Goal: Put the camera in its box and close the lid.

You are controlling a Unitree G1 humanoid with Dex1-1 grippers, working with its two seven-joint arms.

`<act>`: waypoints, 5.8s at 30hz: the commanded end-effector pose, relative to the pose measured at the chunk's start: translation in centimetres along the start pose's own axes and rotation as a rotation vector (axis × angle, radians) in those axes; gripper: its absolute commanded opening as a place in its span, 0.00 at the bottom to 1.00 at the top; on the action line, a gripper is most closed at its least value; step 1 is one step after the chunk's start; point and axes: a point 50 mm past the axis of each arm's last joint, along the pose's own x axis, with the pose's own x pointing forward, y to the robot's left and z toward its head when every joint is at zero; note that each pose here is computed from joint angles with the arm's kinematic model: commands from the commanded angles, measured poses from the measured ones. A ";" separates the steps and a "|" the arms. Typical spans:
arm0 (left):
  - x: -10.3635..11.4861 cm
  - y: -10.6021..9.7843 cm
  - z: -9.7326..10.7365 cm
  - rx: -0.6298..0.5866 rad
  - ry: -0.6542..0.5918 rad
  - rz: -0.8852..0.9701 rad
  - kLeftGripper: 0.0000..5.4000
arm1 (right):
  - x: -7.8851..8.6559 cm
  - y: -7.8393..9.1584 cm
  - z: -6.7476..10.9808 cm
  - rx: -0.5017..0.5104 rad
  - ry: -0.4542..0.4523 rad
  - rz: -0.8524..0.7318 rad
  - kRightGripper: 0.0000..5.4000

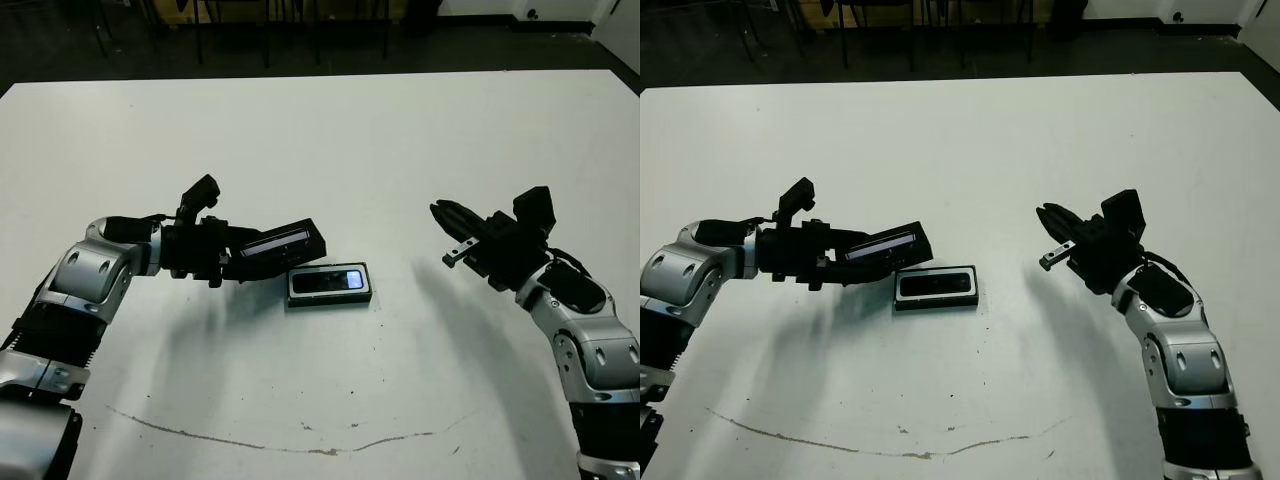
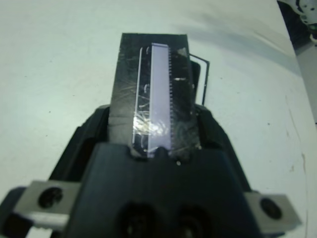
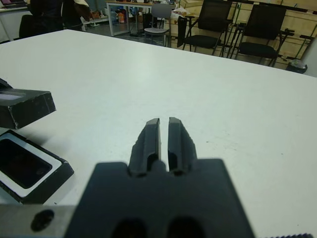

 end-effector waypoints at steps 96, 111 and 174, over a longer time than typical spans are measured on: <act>5.8 -1.0 -3.9 0.018 0.181 -0.211 0.51 | -1.3 -0.8 -2.2 0.009 -0.012 0.057 0.00; 6.3 -1.7 -2.9 0.101 0.209 -0.228 0.51 | -1.2 -0.8 -2.5 0.026 -0.029 0.078 0.00; 7.7 -2.0 -6.7 0.250 0.432 -0.215 1.00 | -1.7 -0.3 -2.6 -0.002 -0.034 0.079 0.00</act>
